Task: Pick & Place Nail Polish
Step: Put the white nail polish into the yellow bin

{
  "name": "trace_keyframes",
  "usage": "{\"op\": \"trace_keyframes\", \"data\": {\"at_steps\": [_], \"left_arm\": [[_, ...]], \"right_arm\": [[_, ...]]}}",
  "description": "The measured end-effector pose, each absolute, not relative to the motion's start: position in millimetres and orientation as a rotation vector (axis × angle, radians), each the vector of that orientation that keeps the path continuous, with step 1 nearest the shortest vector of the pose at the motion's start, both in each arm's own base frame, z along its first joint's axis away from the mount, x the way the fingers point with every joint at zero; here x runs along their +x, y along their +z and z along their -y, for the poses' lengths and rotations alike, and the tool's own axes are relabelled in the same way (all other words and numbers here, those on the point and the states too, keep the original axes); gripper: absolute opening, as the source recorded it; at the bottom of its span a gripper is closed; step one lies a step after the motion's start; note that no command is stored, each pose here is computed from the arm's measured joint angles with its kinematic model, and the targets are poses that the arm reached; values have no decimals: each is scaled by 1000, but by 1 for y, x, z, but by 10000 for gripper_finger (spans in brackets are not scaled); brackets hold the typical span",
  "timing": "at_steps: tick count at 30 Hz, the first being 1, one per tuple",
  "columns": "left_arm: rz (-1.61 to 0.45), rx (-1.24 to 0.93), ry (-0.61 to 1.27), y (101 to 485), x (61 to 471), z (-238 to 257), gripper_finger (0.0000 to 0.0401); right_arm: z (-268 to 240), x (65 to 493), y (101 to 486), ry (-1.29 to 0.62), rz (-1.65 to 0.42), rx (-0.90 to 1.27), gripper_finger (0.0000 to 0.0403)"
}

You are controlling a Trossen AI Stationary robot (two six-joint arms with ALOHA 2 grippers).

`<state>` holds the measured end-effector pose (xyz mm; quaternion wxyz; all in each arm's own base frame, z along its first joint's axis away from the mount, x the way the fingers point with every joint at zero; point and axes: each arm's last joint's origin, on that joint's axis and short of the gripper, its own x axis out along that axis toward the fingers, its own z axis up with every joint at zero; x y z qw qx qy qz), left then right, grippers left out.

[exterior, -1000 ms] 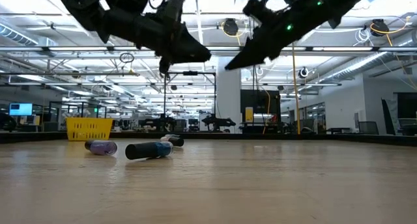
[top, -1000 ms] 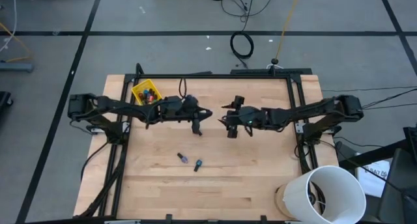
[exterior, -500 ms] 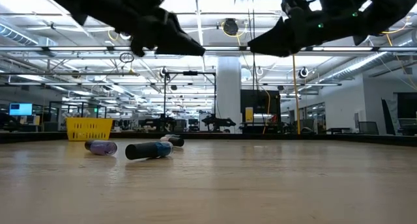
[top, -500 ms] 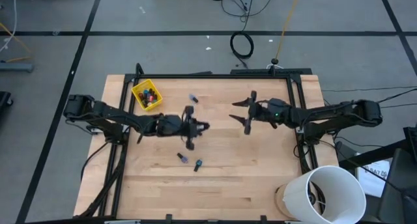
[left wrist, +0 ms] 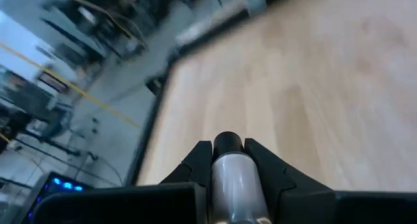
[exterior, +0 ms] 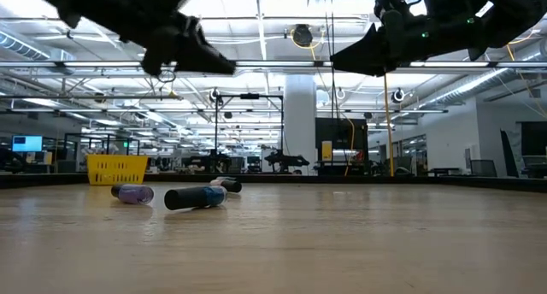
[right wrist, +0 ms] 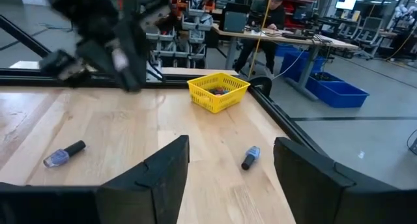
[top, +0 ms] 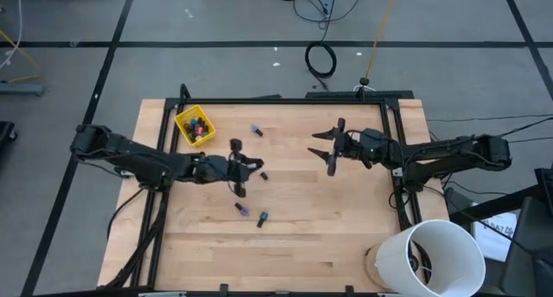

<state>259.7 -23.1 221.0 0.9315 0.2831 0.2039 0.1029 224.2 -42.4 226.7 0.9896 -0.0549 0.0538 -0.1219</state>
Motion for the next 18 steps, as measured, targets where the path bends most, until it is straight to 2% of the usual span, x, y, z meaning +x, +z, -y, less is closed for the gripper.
{"op": "trace_keyframes", "data": {"at_steps": [7,13,18], "left_arm": [[-241,449,364,205,206,1,49],[-167,282,674,183,159,-23,55],[-115,96,931,167,137,-39,54]], "right_arm": [[42,224,227,-245,-105,-110,212],[42,224,227,-245,-103,-110,212],[42,224,228,-246,-98,-111,212]]}}
